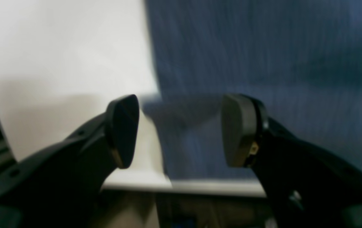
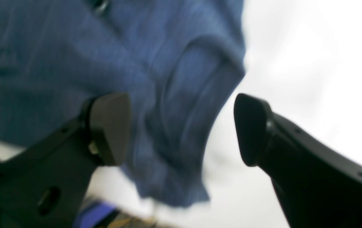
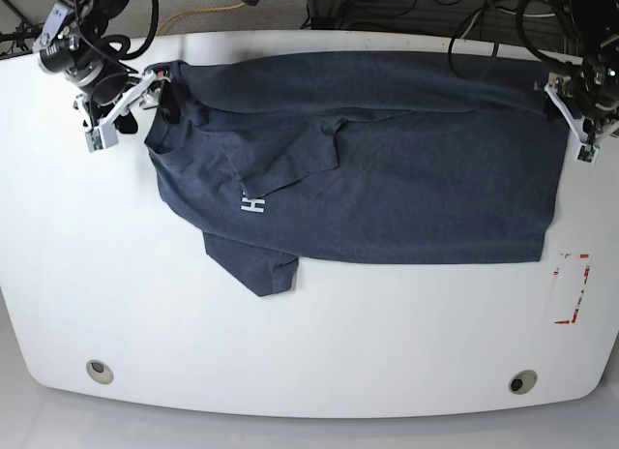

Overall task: Fold the T-shirt properly
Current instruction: 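Release the shirt and move both grippers toward the hem edge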

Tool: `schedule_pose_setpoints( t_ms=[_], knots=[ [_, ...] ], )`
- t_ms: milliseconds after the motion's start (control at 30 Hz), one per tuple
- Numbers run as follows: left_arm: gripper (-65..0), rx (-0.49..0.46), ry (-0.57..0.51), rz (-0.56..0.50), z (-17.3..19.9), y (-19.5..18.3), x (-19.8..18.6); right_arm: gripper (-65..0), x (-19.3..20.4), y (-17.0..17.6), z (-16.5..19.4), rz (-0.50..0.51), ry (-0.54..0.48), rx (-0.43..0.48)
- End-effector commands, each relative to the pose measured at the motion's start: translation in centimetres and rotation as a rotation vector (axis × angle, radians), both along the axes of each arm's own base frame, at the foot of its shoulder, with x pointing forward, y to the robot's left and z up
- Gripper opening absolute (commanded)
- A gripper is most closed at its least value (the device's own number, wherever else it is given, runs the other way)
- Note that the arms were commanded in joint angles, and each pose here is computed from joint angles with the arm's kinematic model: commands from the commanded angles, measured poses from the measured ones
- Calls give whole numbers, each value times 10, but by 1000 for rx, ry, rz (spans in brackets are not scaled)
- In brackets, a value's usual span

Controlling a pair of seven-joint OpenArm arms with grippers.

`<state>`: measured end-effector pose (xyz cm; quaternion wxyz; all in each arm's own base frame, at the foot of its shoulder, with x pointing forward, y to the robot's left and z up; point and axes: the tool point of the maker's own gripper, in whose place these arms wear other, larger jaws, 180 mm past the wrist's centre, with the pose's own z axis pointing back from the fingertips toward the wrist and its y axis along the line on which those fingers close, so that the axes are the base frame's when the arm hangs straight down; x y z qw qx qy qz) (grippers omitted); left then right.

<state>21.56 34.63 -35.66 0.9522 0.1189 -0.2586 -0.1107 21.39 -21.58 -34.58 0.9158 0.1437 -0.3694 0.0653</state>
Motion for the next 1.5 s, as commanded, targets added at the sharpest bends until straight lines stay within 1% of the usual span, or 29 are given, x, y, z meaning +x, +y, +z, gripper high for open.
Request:
schedule_pose_setpoints(
  t_ms=[0, 67, 233, 300, 400, 467, 533, 600, 700, 933, 1133, 1267, 1467],
  knots=[
    [-272, 16, -82, -9, 21, 4, 21, -168, 27, -1, 23, 5, -109, 17],
    [-272, 16, -131, -10, 33, 3, 38, -168, 42, -10, 30, 5, -136, 8],
    [-272, 3, -212, -4, 52, 4, 69, -168, 72, -28, 26, -21, -136, 42],
    [-272, -35, -230, 16, 52, 8, 85, -168, 93, -39, 23, -44, -133, 81],
    [-272, -72, -239, 33, 51, 10, 98, -168, 112, -46, 16, -57, -110, 128],
    [-272, -72, -250, 39, 55, 14, 102, -168, 121, -52, 11, -67, -92, 149],
    [-272, -75, -261, 61, 58, 18, 105, -168, 137, -56, 9, -82, -96, 189],
    [-272, -77, -267, 77, 59, 19, 106, -168, 152, -52, 5, -86, -94, 237],
    [-272, -82, -289, 89, 65, 19, 111, -168, 171, -50, 4, -82, -106, 268],
    [-274, -85, -288, 94, 64, 20, 111, -168, 204, -34, -8, -76, -96, 335],
    [-274, -83, -290, 97, 65, 21, 110, -168, 225, -6, -14, -25, -78, 349],
    [-274, -83, -290, 97, 65, 21, 110, -168, 228, 20, -26, 14, -50, 356],
    [-274, -91, -297, 116, 64, 24, 111, -168, 229, 42, -40, -3, -12, 357]
  ],
)
